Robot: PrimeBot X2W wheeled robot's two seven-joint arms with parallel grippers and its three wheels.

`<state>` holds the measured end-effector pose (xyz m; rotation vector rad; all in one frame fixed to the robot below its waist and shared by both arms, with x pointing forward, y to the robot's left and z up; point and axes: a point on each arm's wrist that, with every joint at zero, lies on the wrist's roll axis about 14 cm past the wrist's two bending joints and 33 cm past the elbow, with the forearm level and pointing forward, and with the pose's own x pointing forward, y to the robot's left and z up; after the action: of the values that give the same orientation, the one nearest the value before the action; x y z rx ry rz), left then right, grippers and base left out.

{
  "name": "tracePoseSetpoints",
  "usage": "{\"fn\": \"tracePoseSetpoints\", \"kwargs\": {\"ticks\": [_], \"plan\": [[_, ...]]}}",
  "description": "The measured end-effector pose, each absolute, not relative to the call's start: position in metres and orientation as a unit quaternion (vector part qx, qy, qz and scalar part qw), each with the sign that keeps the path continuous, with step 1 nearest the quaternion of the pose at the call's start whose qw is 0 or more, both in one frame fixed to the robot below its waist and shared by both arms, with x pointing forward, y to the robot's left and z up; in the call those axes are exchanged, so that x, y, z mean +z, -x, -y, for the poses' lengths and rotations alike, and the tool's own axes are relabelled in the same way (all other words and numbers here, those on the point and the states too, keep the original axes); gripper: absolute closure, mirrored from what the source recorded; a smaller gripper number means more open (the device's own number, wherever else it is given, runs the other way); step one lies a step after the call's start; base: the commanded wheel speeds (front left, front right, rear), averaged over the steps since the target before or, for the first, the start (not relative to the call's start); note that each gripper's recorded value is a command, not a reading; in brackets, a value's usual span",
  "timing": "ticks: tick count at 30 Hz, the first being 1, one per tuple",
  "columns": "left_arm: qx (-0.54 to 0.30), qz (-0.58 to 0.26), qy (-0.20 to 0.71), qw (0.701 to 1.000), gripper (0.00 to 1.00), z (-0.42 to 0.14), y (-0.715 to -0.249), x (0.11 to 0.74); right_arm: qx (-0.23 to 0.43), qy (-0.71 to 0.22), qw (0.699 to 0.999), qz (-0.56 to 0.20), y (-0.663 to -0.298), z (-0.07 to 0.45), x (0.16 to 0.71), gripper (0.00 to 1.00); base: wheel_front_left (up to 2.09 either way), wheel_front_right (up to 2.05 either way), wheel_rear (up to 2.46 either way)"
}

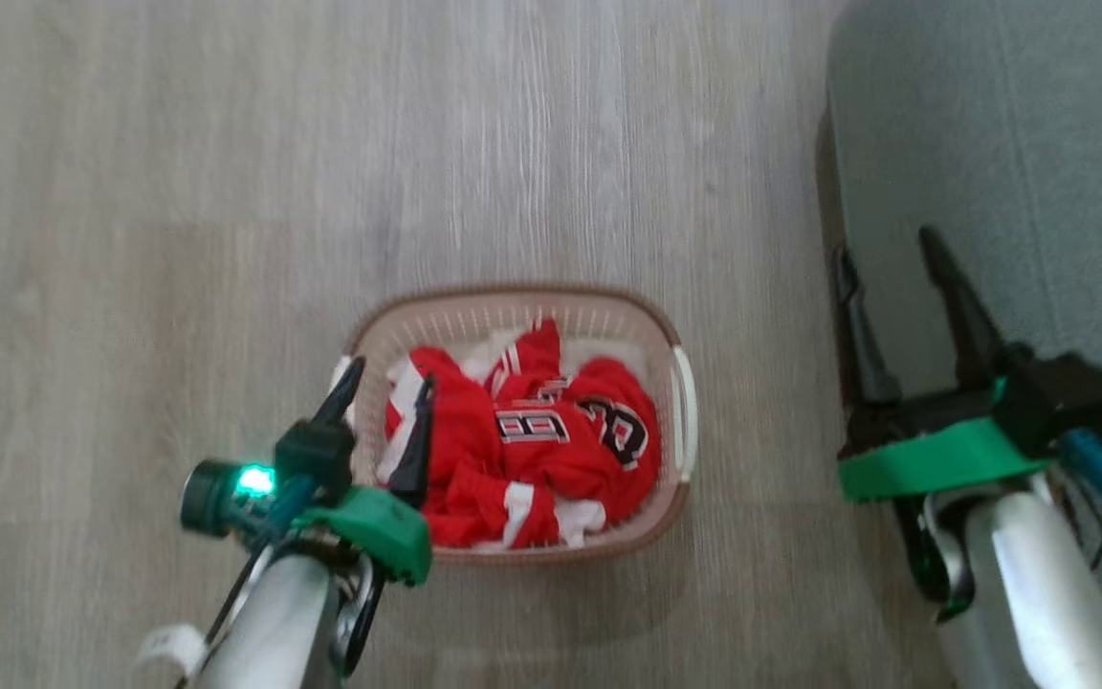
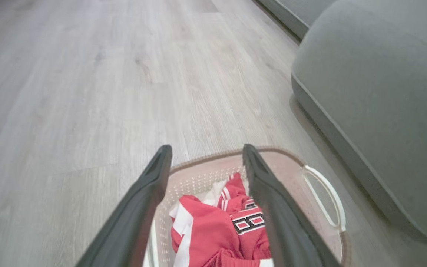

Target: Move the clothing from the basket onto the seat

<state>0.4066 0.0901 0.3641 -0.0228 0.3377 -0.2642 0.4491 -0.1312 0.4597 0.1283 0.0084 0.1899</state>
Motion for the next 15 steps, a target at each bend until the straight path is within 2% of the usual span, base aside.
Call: {"fn": "tracePoseSetpoints", "kwargs": {"ticks": [8,15], "plan": [[-0.227,-0.249,-0.015,0.941,0.0,-0.046,-0.426,0.291,0.067,-0.051,0.996,-0.031,-0.476,0.152,0.421,0.0,0.0,0.0,0.0],[-0.311,-0.319,-0.045,0.894,0.0,-0.015,-0.421,0.223,0.051,-0.042,0.996,-0.055,-0.493,0.165,0.386,0.0,0.0,0.0,0.0]]}}
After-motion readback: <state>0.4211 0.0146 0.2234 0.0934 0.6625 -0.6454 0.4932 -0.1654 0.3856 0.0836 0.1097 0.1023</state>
